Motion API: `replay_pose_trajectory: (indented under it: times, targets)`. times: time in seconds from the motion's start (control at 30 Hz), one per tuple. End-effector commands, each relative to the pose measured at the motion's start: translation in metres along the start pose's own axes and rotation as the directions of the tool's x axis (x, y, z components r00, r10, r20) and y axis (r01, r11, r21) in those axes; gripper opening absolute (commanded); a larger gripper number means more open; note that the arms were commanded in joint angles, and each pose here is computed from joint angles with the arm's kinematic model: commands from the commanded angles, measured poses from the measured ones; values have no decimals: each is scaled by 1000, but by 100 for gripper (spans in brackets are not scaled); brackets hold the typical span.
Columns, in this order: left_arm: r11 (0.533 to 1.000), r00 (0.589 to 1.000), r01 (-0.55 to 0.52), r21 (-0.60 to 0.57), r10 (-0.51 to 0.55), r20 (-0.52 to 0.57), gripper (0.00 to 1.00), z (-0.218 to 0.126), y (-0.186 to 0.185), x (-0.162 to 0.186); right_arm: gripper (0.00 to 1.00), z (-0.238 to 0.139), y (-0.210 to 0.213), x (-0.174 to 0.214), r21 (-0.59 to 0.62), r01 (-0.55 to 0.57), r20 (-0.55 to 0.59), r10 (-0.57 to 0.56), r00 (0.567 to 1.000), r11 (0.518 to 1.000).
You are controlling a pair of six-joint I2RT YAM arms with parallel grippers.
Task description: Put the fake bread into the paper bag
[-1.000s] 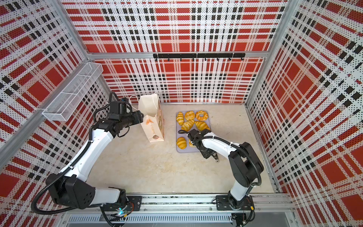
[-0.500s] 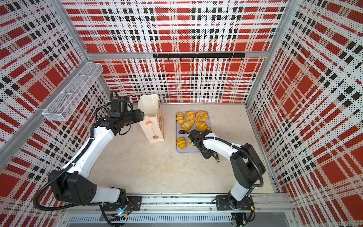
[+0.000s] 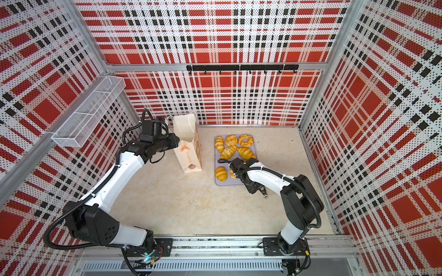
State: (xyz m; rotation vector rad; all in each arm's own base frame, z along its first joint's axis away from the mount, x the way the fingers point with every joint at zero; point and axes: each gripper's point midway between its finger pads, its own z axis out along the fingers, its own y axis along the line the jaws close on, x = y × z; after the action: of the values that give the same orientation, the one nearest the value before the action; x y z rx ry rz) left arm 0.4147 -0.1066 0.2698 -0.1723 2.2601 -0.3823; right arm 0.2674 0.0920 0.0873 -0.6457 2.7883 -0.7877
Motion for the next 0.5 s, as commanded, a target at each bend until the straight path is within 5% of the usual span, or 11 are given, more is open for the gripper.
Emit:
replay_pose_trajectory:
  times: [0.0,0.17,0.47]
  targets:
    - [999,1000,13,39,-13,16,30,-5,-13,-4,61,-8,-9,-1,16,-28,41,27,999,999]
    - [998,1000,20,54,-20,14,32,-9,-19,0,61,-6,-8,-1,14,-24,37,24,999,1000]
    - [997,997,44,69,-49,62,52,-25,-21,-5,61,-3,-9,2,29,-13,23,12,1000,999]
